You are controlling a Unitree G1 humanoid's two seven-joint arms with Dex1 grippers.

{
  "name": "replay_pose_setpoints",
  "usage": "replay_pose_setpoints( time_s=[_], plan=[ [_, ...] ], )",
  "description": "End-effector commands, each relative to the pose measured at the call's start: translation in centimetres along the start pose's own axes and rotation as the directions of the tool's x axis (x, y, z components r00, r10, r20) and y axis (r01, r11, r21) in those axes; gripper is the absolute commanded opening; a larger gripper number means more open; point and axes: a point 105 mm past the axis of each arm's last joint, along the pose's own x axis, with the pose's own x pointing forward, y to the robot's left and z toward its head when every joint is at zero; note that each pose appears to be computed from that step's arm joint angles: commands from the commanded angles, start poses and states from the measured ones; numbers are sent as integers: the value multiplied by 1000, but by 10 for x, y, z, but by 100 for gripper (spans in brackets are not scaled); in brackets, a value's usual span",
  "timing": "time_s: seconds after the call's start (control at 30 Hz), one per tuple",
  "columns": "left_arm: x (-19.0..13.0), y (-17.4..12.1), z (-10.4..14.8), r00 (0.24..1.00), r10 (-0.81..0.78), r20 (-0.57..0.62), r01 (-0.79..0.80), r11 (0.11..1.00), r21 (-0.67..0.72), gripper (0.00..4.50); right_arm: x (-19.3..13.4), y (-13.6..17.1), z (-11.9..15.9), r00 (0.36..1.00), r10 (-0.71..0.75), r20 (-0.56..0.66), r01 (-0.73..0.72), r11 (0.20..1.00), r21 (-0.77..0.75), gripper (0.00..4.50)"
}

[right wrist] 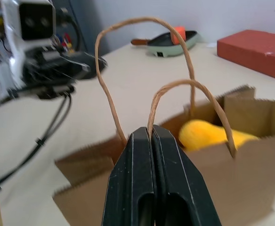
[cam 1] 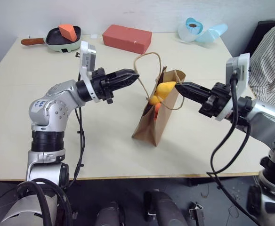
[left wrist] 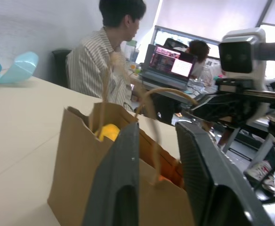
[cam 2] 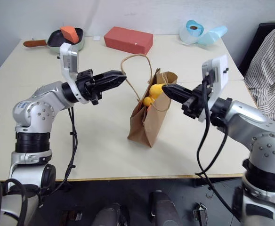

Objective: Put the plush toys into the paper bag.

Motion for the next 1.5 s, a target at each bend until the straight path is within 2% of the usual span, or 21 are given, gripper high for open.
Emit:
replay_pose_setpoints(
  time_s=[0.03,0.1,0.2,0.23,0.3,0.4,0.57,0.73,0.77,0.83,0.9,1.0,1.17,1.2,1.33,1.5],
  plan=[
    [-10,-22,23,999,-37,29,35,997,64,226,-19,7,29,993,36,109,-28,997,-70,0],
    [-22,-28,24,1000,-8,16,7,998,66,279,-31,3,37,991,12,131,-4,998,-61,0],
    [-33,-32,20,999,34,0,-34,998,51,376,-36,-2,37,989,-33,146,36,999,-23,62],
    [-35,-34,17,999,36,-9,-35,999,42,417,-35,-2,35,989,-36,141,37,999,-5,104],
    [-36,-38,11,999,32,-32,-30,999,35,450,-32,-1,30,992,-40,122,40,999,2,161],
    [-34,-42,-7,994,43,-104,-37,998,60,450,-36,-1,28,994,-44,104,46,999,-15,259],
    [-30,-51,-37,986,46,-159,-37,997,61,450,-66,4,43,989,-7,147,6,1000,12,259],
    [-25,-57,-49,986,24,-163,-16,999,50,450,-104,17,47,982,56,181,-78,990,119,259],
    [-23,-57,-51,987,23,-160,-16,999,48,450,-110,15,39,987,35,155,-59,986,153,259],
    [-19,-56,-56,988,21,-155,-14,999,46,450,-109,8,2,999,-43,-13,44,993,111,259],
    [-13,-56,-60,988,10,-155,-3,999,46,450,-102,-1,-31,981,-123,-153,129,991,33,259],
    [-3,-54,-69,985,-11,-172,21,998,56,450,-76,-6,-54,977,-143,-157,147,989,12,198],
    [13,-45,-80,981,-50,-185,59,997,47,450,-18,3,-88,981,-52,-188,35,995,-92,23],
    [15,-43,-83,980,-49,-194,60,997,50,450,-9,3,-93,981,-44,-189,25,994,-105,2],
    [22,-32,-95,974,3,-228,17,996,86,450,16,2,-106,981,-36,-192,9,990,-140,2],
    [29,-32,-99,977,24,-210,-4,995,95,450,34,8,-116,983,-12,-184,-13,991,-133,2]
  ],
)
